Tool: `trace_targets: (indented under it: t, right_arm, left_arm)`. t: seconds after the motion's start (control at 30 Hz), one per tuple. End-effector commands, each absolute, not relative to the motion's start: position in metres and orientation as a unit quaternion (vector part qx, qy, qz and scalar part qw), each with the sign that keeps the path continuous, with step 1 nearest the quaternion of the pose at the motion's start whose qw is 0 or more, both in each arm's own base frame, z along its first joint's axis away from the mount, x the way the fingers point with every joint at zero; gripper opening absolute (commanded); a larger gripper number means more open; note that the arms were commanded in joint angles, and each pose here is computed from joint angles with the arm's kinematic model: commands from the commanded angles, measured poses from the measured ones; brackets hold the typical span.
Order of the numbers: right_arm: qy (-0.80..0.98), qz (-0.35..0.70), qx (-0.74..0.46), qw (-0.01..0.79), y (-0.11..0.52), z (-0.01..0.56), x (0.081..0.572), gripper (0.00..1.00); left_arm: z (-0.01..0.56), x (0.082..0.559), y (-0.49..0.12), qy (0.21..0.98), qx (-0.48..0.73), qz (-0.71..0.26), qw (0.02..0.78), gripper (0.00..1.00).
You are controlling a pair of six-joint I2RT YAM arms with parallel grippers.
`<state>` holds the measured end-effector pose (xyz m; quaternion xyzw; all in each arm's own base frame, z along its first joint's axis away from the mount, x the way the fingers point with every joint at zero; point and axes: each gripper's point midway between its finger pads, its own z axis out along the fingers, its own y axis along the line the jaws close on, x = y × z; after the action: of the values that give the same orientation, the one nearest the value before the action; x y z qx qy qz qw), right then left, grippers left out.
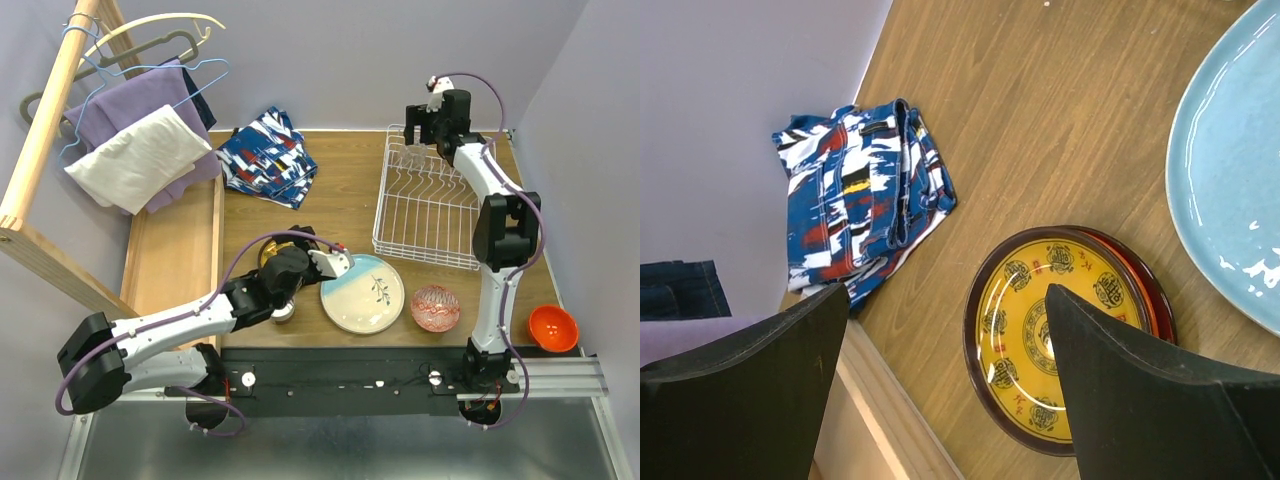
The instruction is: Load the mixed dishes into the dish rack
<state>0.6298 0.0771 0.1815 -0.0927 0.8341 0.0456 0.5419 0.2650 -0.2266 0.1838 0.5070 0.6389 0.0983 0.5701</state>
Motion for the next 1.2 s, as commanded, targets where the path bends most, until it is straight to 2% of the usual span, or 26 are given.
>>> trace_targets:
  t: [0.0, 0.13, 0.17, 0.3, 0.4, 0.57, 0.6, 0.63, 0.73, 0.8, 1.03, 1.17]
  right_arm:
    - [0.863, 0.041, -0.115, 0.491, 0.081, 0.146, 0.623, 1.0]
    - [0.864, 0.024, -0.104, 0.491, 0.075, 0.148, 0.62, 1.0]
    - [0.857, 0.022, -0.104, 0.504, 0.073, 0.165, 0.618, 1.0]
    - [0.849, 0.007, -0.107, 0.517, 0.067, 0.191, 0.607, 1.0]
    - [0.853, 0.002, -0.109, 0.51, 0.064, 0.207, 0.593, 1.0]
    - [0.853, 0.004, -0.121, 0.508, 0.063, 0.233, 0.562, 1.0]
    - [0.859, 0.005, -0.121, 0.497, 0.062, 0.227, 0.553, 1.0]
    - [0.853, 0.005, -0.119, 0.509, 0.061, 0.245, 0.544, 1.0]
    - [0.858, 0.01, -0.117, 0.5, 0.06, 0.245, 0.52, 1.0]
    - [0.847, 0.017, -0.126, 0.516, 0.062, 0.264, 0.504, 1.0]
    - [0.853, 0.011, -0.133, 0.505, 0.057, 0.261, 0.471, 1.0]
    - [0.852, 0.019, -0.132, 0.506, 0.058, 0.262, 0.462, 1.0]
  left_arm:
    - [0.186, 0.266, -0.226, 0.642, 0.495, 0.086, 0.579, 0.89]
    - [0.194, 0.282, -0.202, 0.68, 0.445, 0.103, 0.573, 0.89]
    - [0.196, 0.288, -0.193, 0.696, 0.431, 0.101, 0.566, 0.88]
    - [0.199, 0.317, -0.155, 0.76, 0.413, 0.104, 0.491, 0.88]
    - [0.192, 0.315, -0.161, 0.78, 0.461, 0.045, 0.42, 0.77]
    - [0.191, 0.269, -0.186, 0.76, 0.543, -0.082, 0.348, 0.72]
    - [0.191, 0.254, -0.183, 0.76, 0.555, -0.097, 0.322, 0.7]
    - [0.19, 0.246, -0.183, 0.76, 0.56, -0.11, 0.311, 0.68]
    - [0.185, 0.214, -0.178, 0.754, 0.576, -0.144, 0.283, 0.67]
    - [0.178, 0.195, -0.174, 0.749, 0.588, -0.157, 0.263, 0.67]
    - [0.129, 0.147, -0.159, 0.735, 0.632, -0.151, 0.196, 0.6]
    - [0.115, 0.13, -0.162, 0.711, 0.664, -0.15, 0.178, 0.59]
